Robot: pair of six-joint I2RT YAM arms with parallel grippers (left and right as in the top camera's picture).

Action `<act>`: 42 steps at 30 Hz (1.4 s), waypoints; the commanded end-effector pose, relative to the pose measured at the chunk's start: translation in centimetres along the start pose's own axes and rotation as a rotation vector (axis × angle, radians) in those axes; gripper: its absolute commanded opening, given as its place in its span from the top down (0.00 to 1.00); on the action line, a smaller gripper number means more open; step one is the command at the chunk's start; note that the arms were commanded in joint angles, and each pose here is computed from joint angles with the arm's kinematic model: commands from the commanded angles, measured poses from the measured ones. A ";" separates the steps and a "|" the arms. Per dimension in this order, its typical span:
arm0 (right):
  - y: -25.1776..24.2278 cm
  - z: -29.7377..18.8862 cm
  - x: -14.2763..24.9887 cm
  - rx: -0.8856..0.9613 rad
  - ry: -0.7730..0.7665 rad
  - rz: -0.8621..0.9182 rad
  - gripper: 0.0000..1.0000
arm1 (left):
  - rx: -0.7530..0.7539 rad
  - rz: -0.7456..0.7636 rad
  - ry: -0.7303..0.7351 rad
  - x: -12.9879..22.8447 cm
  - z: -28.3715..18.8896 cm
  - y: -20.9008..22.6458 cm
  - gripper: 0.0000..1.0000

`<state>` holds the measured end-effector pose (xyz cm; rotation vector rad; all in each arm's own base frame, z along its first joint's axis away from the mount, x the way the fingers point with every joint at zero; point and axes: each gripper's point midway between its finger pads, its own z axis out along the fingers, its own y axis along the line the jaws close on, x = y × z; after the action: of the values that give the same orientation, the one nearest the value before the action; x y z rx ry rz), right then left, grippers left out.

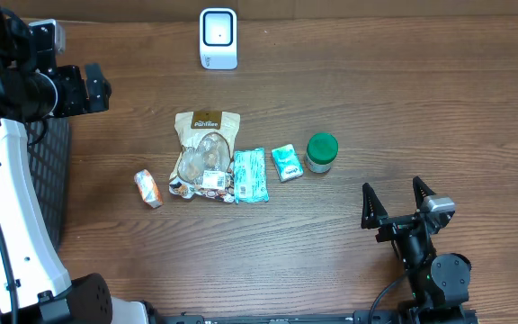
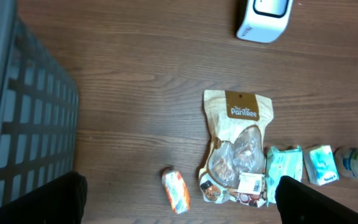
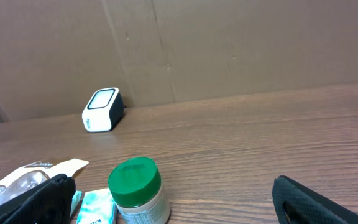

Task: Scan the item barcode
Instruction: 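Place the orange packet on the table left of the PanTree bag, then move the right gripper forward over the green-capped jar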

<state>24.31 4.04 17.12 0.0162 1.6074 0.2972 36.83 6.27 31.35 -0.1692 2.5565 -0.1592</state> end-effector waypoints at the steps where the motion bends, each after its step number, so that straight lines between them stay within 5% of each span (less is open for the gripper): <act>1: -0.4 0.0 0.0 0.017 -0.011 -0.001 0.00 | 0.034 0.025 -0.005 -0.3 0.0 -0.5 0.01; 10: 1.6 -0.2 -0.4 -0.093 -0.001 -0.002 0.00 | 0.034 0.024 -0.004 -0.2 0.0 -0.5 0.00; 21: 3.3 -0.8 -5.8 -0.097 0.126 0.006 0.00 | 0.034 0.024 -0.004 -0.2 0.0 -0.5 0.00; 34: 6.0 5.2 -13.0 -0.122 0.588 0.007 0.00 | 0.034 0.024 -0.005 -0.3 0.0 -0.5 0.01; 42: 5.5 10.1 -11.3 -0.078 0.843 0.055 0.00 | 0.034 0.024 -0.004 -0.2 0.0 -0.5 0.01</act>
<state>32.14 8.53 29.28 -0.1236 2.4017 0.4298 36.85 5.81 31.36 -0.1518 2.5555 -0.1923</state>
